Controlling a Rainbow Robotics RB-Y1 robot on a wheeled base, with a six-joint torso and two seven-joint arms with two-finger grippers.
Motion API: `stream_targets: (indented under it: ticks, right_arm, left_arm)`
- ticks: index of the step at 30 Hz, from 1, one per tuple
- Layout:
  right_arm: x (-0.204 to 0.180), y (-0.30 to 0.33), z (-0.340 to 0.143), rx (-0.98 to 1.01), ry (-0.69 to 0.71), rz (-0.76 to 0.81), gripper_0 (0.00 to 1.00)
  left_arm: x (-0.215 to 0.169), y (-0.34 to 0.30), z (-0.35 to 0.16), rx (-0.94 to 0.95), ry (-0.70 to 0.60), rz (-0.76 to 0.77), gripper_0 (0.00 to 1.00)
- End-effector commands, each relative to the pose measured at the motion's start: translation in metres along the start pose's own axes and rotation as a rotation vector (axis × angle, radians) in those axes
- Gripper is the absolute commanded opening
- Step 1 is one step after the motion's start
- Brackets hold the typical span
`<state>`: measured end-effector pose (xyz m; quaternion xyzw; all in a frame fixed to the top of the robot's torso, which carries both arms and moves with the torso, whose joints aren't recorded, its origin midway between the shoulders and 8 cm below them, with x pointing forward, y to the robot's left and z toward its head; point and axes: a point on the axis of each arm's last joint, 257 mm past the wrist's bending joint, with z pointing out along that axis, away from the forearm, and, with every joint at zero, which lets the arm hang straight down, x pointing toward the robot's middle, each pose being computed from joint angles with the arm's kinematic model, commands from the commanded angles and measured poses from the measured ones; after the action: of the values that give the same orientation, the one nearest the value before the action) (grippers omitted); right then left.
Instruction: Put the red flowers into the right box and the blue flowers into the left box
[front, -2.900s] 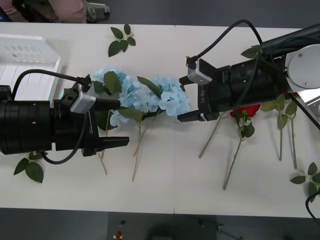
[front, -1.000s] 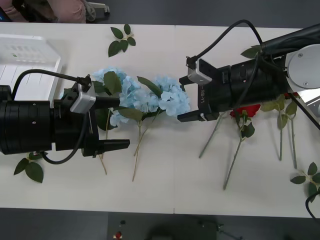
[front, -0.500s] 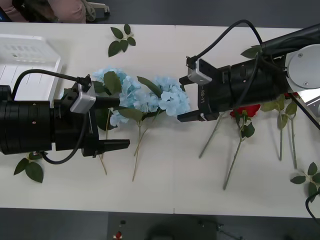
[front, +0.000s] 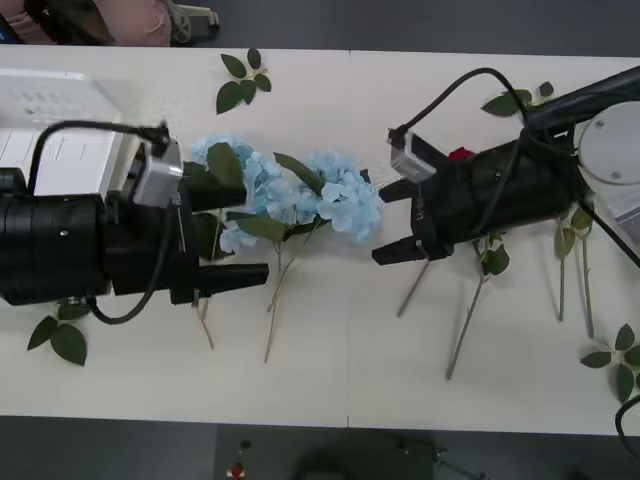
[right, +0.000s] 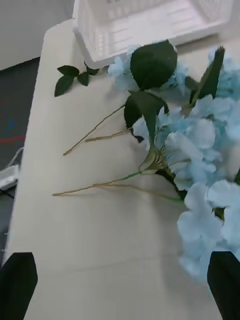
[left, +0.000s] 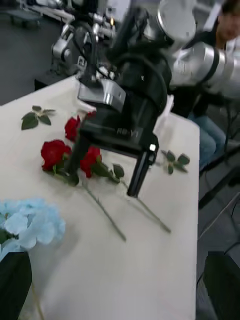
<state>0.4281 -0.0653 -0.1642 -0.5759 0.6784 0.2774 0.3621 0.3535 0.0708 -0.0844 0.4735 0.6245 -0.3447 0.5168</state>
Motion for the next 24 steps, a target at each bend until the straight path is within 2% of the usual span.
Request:
stream_targets:
  ticks: [1,3,6,8,11,13,15,20,24]
  right_arm:
    - [-0.013,-0.016,-0.053,0.039,0.081,0.354,1.0]
    - [-0.008,-0.018,-0.082,0.058,0.122,0.533,1.0]
    - [0.005,-0.022,-0.122,0.121,0.176,0.775,1.0]
    - [0.022,-0.029,-0.16,0.221,0.21,0.992,1.0]
    - [0.048,-0.048,-0.201,0.397,0.224,1.167,1.0]
    - [0.067,-0.072,-0.231,0.569,0.228,1.212,1.0]
    - [0.11,-0.094,-0.266,0.791,0.316,1.238,1.0]
    - [0.163,-0.099,-0.286,0.962,0.461,1.273,1.0]
    - [0.201,-0.121,-0.296,1.07,0.471,1.272,1.0]
  left_arm:
    - [-0.024,0.04,-0.038,-0.071,0.028,-0.248,1.0]
    - [-0.009,0.056,-0.056,-0.103,0.088,-0.464,1.0]
    - [0.023,0.083,-0.082,-0.189,0.169,-0.711,1.0]
    - [0.052,0.105,-0.101,-0.275,0.262,-0.808,1.0]
    - [0.086,0.126,-0.121,-0.412,0.358,-0.906,1.0]
    - [0.108,0.141,-0.134,-0.531,0.403,-0.996,1.0]
    - [0.127,0.164,-0.134,-0.649,0.424,-1.05,1.0]
    - [0.152,0.19,-0.126,-0.748,0.479,-1.089,1.0]
    - [0.171,0.208,-0.115,-0.809,0.505,-1.148,1.0]
